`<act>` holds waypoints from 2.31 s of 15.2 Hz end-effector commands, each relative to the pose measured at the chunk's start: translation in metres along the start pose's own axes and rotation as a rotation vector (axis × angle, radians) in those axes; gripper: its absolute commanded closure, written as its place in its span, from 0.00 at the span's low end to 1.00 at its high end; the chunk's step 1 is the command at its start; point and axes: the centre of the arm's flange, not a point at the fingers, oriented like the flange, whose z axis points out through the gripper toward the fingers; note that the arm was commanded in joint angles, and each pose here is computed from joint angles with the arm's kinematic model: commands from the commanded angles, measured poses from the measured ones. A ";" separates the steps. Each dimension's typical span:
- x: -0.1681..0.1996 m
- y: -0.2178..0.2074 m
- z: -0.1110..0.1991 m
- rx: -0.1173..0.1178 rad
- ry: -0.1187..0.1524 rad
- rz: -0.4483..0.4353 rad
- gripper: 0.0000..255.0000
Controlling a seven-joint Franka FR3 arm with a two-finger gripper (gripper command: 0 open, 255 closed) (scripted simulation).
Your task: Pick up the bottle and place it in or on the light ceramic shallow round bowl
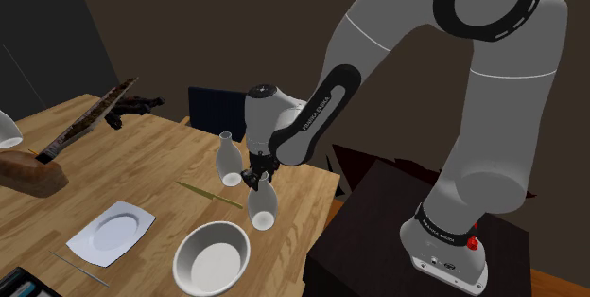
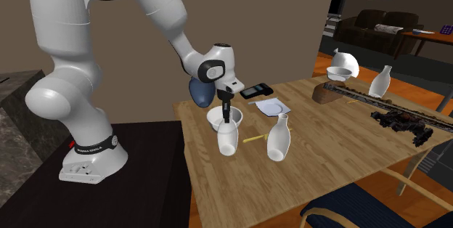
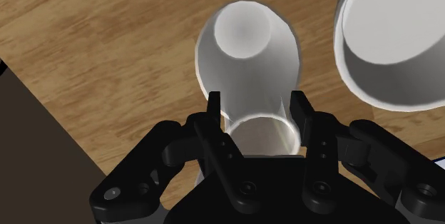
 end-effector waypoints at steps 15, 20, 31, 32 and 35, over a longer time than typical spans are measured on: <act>0.004 0.001 -0.068 0.000 0.000 0.000 1.00; 0.005 0.001 -0.095 0.000 0.000 0.000 1.00; 0.008 0.001 -0.153 0.000 0.000 0.000 1.00; 0.008 0.001 -0.154 0.000 0.000 0.000 1.00; 0.005 -0.034 -0.171 0.000 0.000 0.000 1.00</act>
